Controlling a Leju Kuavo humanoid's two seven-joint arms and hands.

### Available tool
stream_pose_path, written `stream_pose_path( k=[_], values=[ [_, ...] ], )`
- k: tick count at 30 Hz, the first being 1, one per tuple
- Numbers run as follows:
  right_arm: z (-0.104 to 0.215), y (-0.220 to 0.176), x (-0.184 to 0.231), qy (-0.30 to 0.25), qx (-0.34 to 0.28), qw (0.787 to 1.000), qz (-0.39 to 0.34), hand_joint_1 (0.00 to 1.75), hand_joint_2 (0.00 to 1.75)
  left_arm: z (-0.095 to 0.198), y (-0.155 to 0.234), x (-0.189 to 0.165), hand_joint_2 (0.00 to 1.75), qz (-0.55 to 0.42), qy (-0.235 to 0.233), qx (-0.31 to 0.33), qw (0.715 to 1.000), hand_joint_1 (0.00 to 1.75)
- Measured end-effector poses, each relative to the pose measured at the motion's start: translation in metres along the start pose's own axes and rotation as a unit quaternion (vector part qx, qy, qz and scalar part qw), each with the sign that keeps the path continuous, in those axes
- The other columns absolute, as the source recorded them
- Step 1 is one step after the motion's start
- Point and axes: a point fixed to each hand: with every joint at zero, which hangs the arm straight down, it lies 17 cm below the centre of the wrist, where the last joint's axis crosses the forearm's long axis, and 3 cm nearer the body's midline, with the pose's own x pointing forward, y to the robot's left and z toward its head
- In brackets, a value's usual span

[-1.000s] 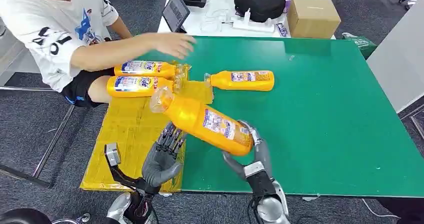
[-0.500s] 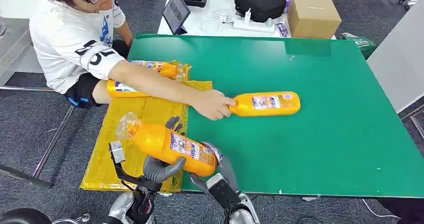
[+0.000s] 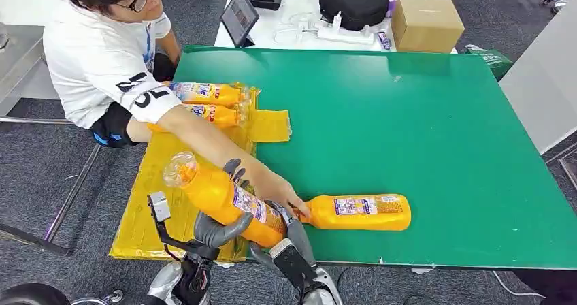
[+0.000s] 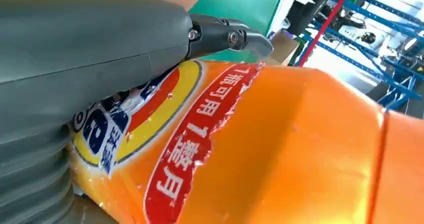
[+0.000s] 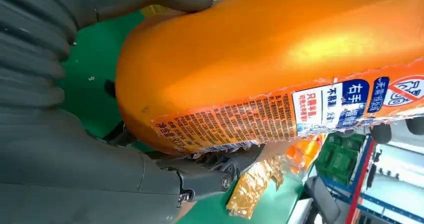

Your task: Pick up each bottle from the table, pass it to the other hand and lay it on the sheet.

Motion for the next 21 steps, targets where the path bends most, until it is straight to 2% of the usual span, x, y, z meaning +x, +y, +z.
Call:
stream_pose_path(
  k=[11, 12, 13, 14, 15, 21],
  values=[
    [-0.008, -0.004, 0.004, -0.017, -0.008, 0.999, 0.047, 1.75, 1.75, 0.001, -0.004, 0.001, 1.75, 0.009, 0.0, -0.013, 1.0, 1.75],
    [-0.008, -0.004, 0.004, -0.018, -0.009, 0.999, 0.05, 1.48, 1.75, 0.001, -0.004, 0.001, 1.75, 0.009, 0.0, -0.013, 1.0, 1.75],
    [-0.008, -0.005, 0.005, -0.02, -0.01, 0.998, 0.056, 0.0, 1.75, 0.001, -0.004, 0.001, 1.75, 0.009, 0.0, -0.013, 1.0, 1.75],
    [-0.009, -0.006, 0.005, -0.021, -0.011, 0.998, 0.062, 0.0, 1.75, 0.001, -0.005, 0.001, 1.75, 0.009, -0.001, -0.013, 1.0, 1.75],
    [-0.01, -0.007, 0.005, -0.024, -0.013, 0.997, 0.071, 0.0, 0.0, 0.0, -0.005, 0.002, 1.75, 0.009, -0.001, -0.014, 1.0, 1.75],
    [-0.021, -0.014, 0.007, -0.021, -0.02, 0.996, 0.08, 0.0, 0.0, 0.0, -0.01, 0.008, 1.75, -0.005, -0.012, -0.016, 1.0, 1.75]
  ],
)
